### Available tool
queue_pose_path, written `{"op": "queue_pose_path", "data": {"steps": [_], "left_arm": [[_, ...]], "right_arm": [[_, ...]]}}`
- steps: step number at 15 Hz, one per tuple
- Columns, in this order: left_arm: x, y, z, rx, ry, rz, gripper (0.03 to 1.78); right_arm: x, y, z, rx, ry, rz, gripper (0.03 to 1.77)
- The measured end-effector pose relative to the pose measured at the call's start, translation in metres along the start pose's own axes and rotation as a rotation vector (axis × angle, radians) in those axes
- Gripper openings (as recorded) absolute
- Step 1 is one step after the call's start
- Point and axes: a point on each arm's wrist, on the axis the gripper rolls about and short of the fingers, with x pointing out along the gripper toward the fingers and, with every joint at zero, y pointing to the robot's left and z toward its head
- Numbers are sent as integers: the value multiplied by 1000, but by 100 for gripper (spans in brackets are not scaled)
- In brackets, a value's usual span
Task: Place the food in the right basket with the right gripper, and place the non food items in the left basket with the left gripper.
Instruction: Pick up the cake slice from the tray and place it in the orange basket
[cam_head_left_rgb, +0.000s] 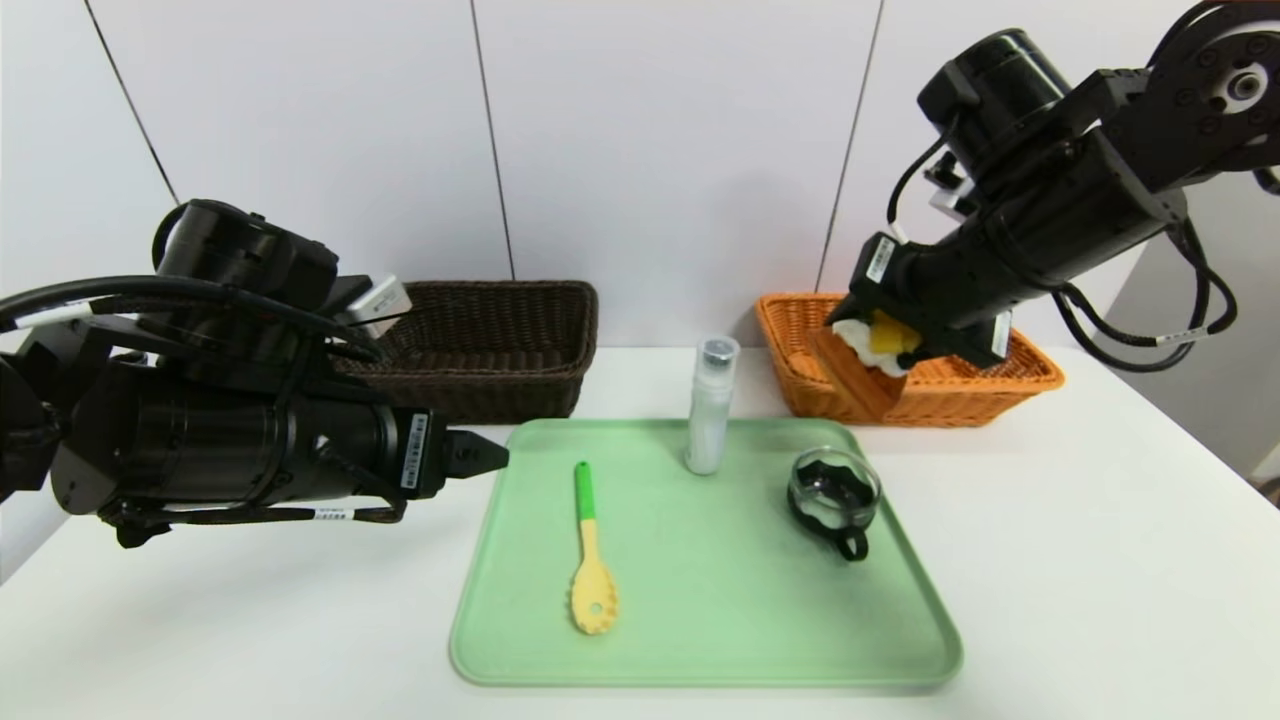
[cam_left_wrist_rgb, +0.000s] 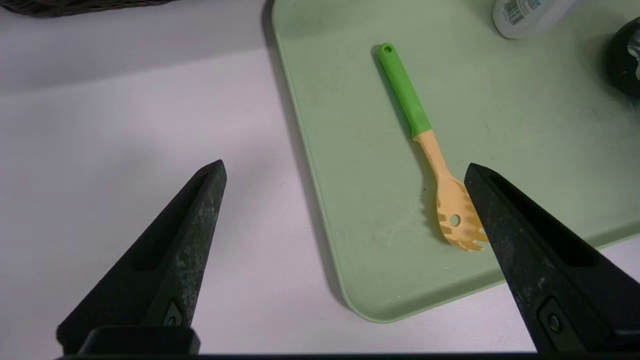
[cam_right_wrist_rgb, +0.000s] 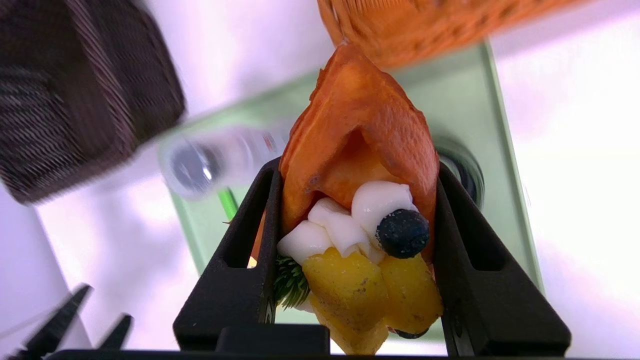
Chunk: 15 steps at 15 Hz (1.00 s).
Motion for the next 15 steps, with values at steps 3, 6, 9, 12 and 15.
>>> {"op": "queue_pose_path", "data": {"steps": [3,6,9,12,15], "left_arm": [[1,0,-2,0,6,1,169],[1,0,-2,0,4,0,169],[1,0,-1,1,1,-1,169],[1,-3,-3,11,7,-12,169],[0,-5,-4,17,10,-17,169]], "right_arm": [[8,-7,22,51,-93,37,84],[22,-16,44,104,-173,60,84],[45,-28,60,149,-206,44,84],[68,-47,79,229,-250,33,84],[87,-64,91,266,-262,4,84]]}}
